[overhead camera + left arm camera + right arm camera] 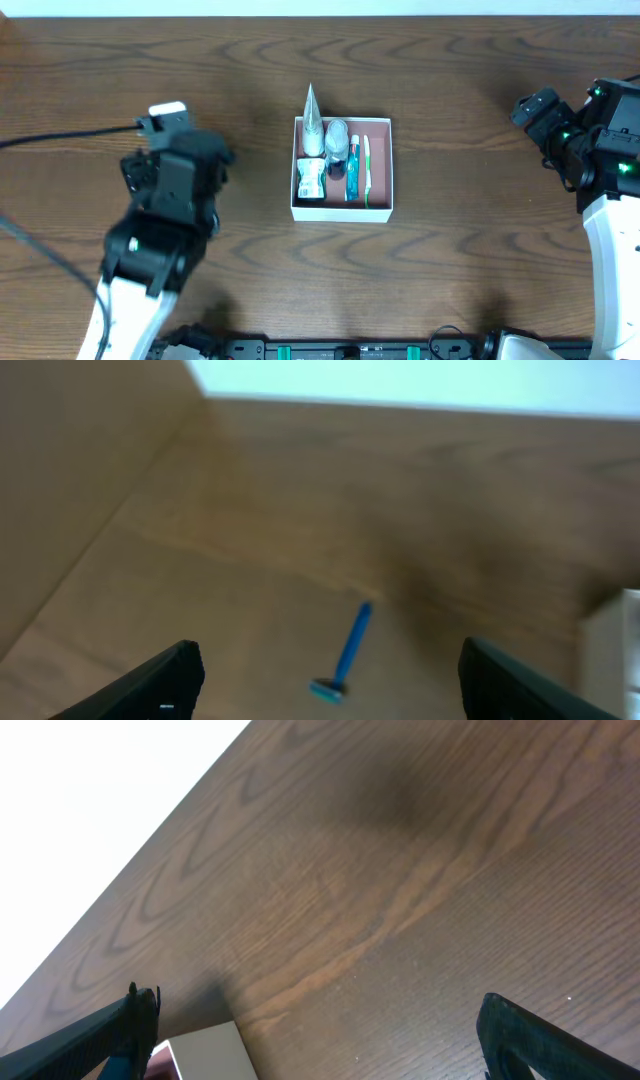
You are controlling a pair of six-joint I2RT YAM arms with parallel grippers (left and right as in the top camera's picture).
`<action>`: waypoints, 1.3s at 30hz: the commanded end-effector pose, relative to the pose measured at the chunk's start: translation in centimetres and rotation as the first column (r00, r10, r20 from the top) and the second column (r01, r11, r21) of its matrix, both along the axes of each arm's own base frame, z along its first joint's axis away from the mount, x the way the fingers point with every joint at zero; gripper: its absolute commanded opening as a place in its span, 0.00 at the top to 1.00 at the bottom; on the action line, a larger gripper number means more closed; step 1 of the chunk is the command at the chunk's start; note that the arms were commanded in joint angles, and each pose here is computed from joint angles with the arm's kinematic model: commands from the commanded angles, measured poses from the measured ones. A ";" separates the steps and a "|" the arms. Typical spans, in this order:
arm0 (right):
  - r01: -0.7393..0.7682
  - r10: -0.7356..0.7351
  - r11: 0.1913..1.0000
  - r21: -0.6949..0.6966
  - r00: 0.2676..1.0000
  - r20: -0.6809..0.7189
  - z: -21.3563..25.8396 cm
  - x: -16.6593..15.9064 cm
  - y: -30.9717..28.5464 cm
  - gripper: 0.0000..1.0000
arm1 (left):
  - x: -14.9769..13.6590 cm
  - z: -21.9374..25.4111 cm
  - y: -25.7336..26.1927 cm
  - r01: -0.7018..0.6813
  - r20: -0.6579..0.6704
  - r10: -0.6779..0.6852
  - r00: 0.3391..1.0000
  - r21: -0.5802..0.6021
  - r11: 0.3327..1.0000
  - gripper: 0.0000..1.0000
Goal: Pack container
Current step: 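Move the left gripper to the blue razor and grasp it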
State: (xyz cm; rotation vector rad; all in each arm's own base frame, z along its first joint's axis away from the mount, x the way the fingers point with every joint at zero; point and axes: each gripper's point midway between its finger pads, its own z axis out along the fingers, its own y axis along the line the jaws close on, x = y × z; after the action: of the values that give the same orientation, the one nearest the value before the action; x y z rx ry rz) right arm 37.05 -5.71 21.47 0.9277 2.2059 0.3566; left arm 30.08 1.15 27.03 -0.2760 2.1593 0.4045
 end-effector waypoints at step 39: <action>0.005 -0.005 1.000 -0.011 1.000 0.009 0.4 0.0 -0.2 0.01 | 4.9 -26.8 2.5 0.015 -0.646 -0.215 0.732 -0.301 0.954 0.18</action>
State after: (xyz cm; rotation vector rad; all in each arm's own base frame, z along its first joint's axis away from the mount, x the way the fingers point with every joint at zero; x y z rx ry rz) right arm 37.05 -5.71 21.47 0.9277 2.2059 0.3566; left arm 35.16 3.58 0.86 -0.1763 2.9354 0.1299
